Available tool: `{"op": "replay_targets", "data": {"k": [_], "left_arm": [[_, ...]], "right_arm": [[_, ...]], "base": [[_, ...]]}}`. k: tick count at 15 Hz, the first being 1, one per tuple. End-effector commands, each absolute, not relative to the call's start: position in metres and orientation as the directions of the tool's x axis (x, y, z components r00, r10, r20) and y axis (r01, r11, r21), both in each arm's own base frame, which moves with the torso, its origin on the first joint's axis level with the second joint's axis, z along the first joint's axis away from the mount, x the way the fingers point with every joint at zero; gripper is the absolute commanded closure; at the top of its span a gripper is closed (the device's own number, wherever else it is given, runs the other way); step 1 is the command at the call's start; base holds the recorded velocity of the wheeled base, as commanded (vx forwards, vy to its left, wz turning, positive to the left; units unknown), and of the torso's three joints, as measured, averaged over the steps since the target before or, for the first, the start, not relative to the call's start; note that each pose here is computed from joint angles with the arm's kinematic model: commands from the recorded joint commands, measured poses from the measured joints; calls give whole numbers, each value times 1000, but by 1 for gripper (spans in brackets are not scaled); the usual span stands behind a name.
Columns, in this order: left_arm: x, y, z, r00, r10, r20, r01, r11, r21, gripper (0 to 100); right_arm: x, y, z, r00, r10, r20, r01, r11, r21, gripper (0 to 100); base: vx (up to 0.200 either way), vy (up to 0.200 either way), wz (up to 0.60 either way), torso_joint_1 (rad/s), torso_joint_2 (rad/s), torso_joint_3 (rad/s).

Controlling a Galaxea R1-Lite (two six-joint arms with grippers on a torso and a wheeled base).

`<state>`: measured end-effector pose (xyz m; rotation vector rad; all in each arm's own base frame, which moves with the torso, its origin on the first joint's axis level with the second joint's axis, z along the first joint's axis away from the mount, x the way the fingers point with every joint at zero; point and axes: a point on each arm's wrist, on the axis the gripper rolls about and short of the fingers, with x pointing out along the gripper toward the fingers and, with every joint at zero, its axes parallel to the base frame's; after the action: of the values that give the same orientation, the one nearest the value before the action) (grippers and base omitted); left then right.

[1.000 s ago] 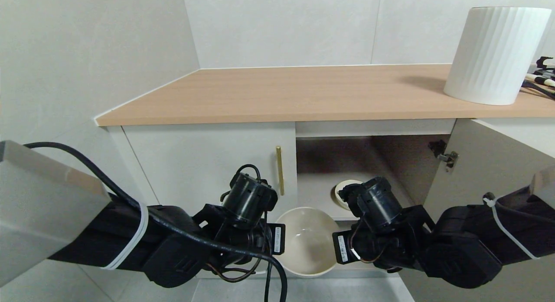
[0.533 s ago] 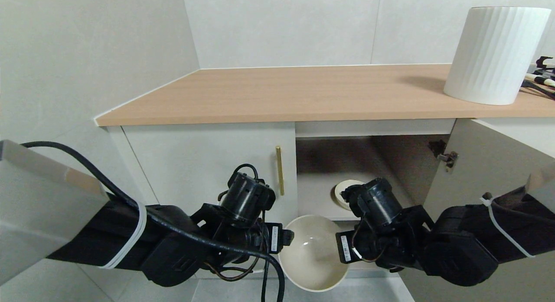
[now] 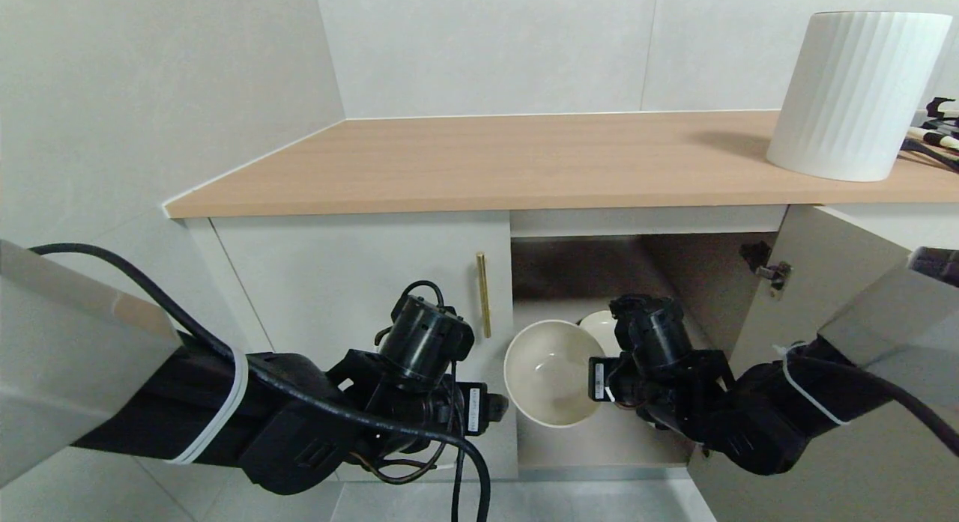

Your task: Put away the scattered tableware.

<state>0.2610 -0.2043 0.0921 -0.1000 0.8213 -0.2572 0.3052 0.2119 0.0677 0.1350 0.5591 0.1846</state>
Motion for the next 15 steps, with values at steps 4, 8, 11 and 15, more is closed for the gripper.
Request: {"op": "replay_targets", "data": {"k": [4, 8, 11, 15], "left_arm": [[261, -204, 94, 656, -268, -705, 189, 963, -191, 0], [261, -204, 95, 657, -269, -704, 189, 963, -192, 0], [261, -204, 95, 657, -269, -704, 189, 963, -192, 0], [261, -204, 94, 656, -268, -705, 189, 963, -191, 0]], "right_arm": [[345, 187, 42, 877, 101, -469, -20, 984, 176, 100], [371, 165, 35, 887, 33, -460, 57, 982, 180, 100], [392, 148, 33, 898, -16, -439, 115, 973, 199, 100], [408, 135, 31, 904, -50, -424, 158, 962, 223, 100]], "base": [[0, 0, 0, 0, 0, 0], [0, 0, 0, 0, 0, 0], [0, 0, 0, 0, 0, 0], [0, 0, 0, 0, 0, 0]]}}
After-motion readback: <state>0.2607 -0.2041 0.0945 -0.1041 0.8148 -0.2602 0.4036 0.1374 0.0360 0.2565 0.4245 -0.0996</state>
